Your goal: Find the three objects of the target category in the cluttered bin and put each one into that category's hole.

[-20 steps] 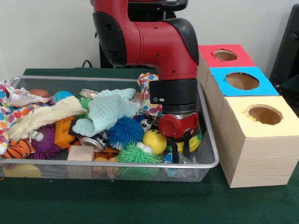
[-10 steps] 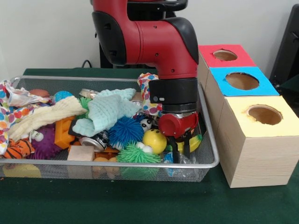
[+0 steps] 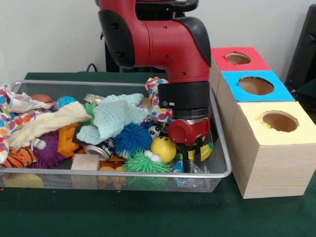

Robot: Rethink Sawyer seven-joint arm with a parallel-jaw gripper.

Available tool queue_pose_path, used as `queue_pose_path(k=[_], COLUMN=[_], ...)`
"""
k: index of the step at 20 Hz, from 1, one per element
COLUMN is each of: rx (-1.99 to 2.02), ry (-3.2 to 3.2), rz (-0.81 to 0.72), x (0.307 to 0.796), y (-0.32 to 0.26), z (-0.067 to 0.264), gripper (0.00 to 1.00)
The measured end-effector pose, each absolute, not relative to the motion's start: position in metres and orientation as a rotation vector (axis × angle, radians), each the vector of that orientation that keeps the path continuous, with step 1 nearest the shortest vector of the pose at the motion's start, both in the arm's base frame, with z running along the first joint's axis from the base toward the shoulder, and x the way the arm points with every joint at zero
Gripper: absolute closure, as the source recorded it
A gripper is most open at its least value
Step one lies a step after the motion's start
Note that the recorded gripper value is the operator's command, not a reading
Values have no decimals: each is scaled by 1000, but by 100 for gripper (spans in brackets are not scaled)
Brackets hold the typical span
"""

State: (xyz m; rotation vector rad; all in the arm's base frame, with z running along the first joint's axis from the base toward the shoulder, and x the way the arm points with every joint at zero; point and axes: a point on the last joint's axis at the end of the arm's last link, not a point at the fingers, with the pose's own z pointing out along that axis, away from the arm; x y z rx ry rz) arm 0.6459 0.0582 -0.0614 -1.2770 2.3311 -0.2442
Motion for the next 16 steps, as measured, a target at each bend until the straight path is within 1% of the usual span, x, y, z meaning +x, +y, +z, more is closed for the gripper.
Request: queue_pose_path(k=[16], rx=[-1297], ry=[2318], rz=[-239], x=[645], y=[69], z=[-61], gripper=[0])
